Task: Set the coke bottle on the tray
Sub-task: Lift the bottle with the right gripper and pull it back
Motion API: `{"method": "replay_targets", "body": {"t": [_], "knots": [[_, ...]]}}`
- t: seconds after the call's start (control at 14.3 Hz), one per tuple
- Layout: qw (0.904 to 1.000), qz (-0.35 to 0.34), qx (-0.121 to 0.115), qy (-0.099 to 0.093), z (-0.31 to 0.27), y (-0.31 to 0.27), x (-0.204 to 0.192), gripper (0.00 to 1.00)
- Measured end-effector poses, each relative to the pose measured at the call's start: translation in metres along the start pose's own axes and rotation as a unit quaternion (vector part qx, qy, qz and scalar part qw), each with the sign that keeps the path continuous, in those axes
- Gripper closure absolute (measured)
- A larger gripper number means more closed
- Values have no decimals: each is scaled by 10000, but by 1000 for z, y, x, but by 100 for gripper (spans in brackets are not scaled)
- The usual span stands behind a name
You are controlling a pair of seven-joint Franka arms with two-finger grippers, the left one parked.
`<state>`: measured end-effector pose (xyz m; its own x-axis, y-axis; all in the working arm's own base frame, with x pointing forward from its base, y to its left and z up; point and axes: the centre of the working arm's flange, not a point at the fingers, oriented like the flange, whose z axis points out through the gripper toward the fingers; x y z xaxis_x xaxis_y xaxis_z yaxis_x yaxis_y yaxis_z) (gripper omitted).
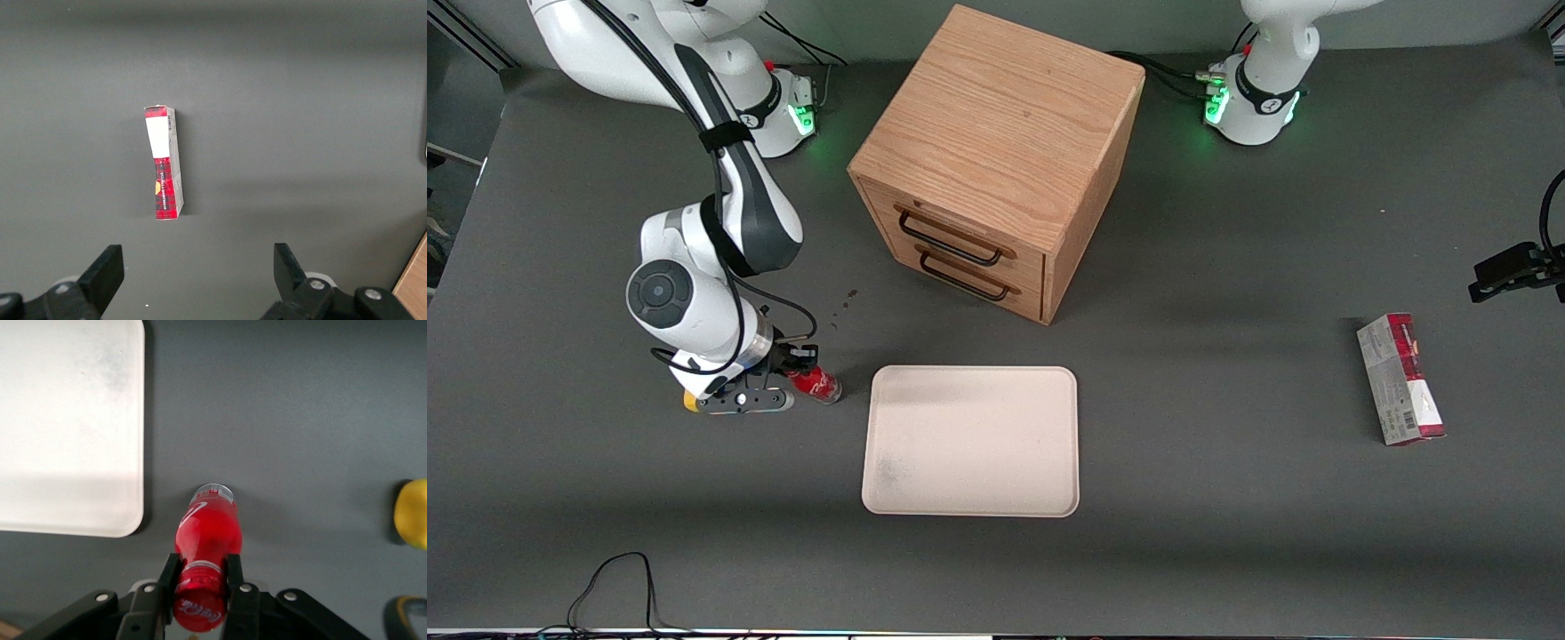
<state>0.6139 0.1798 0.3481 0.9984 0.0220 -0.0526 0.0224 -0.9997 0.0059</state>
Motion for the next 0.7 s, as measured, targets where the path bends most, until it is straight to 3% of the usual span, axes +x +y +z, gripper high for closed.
{"method": "replay_targets", "body": {"t": [0.35,0.7], "knots": [[9999,-44,-11,-165,-84,-7,10,67],[9995,-9,-35,-299,-190,4,-5,67]]}}
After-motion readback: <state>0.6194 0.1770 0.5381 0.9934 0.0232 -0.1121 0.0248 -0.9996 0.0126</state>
